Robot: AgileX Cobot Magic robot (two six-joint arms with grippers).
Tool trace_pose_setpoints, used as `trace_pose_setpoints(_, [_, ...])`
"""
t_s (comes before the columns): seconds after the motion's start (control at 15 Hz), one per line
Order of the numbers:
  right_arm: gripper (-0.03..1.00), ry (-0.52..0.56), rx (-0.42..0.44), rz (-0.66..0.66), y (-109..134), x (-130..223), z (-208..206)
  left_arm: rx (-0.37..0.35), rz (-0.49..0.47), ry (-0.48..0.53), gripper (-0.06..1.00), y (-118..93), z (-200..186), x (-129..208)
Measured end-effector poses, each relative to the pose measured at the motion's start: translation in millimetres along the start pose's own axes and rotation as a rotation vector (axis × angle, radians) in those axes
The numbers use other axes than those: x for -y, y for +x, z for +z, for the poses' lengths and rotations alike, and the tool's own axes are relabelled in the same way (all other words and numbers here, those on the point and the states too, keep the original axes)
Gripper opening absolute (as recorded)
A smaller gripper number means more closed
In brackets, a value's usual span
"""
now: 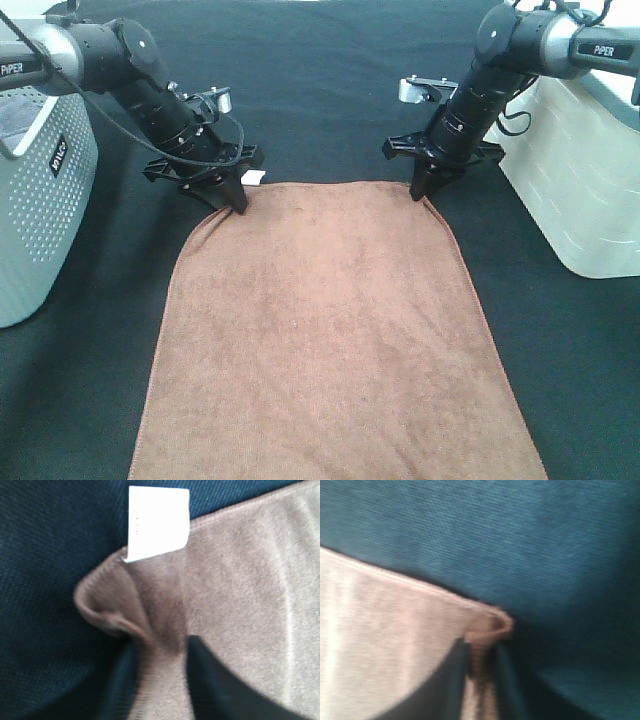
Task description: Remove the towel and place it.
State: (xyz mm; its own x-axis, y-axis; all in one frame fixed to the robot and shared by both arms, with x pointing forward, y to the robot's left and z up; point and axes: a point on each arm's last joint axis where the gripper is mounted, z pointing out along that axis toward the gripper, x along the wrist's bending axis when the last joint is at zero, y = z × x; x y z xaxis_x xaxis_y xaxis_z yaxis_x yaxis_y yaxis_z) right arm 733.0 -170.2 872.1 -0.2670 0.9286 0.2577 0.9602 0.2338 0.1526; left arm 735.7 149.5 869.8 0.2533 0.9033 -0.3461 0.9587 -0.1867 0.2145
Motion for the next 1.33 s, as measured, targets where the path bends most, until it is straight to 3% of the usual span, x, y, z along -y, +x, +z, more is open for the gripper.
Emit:
trace_pose_setpoints(0.07, [0.01,0.001,0.004,-0.002,-0.4,0.1,0.0,-0.018,0.012,0.003,0.09,1.7,0.0,0.3])
trace_pose_setpoints(0.13, [0.01,0.001,0.004,-0.002,-0.4,0.1,0.0,-0.018,0.012,0.003,0.09,1.7,0.0,0.3])
trace_pose_setpoints(0.2, [0.01,0.001,0.007,-0.004,-0.6,0.1,0.0,-0.027,0.018,0.005,0.02,2.0,0.1,0.5])
trace_pose_setpoints(0.53, [0.01,-0.004,0.014,-0.008,-0.8,-0.4,-1.4,-0.062,0.051,0.004,0.0,-0.2,-3.2,0.0])
trace_pose_setpoints(0.73, [0.01,-0.137,0.031,-0.018,2.2,-12.9,-18.7,-0.091,0.069,-0.068,0.0,-0.2,-10.1,-6.9])
trace_pose_setpoints(1.07, [0.01,-0.255,0.036,-0.042,8.6,-29.7,-43.2,-0.106,0.087,-0.218,0.0,-5.1,-26.6,-23.7])
trace_pose_setpoints(1.33, [0.01,-0.411,0.073,-0.103,10.4,-47.1,-61.4,-0.154,0.156,-0.425,0.0,-14.2,-61.7,-53.6])
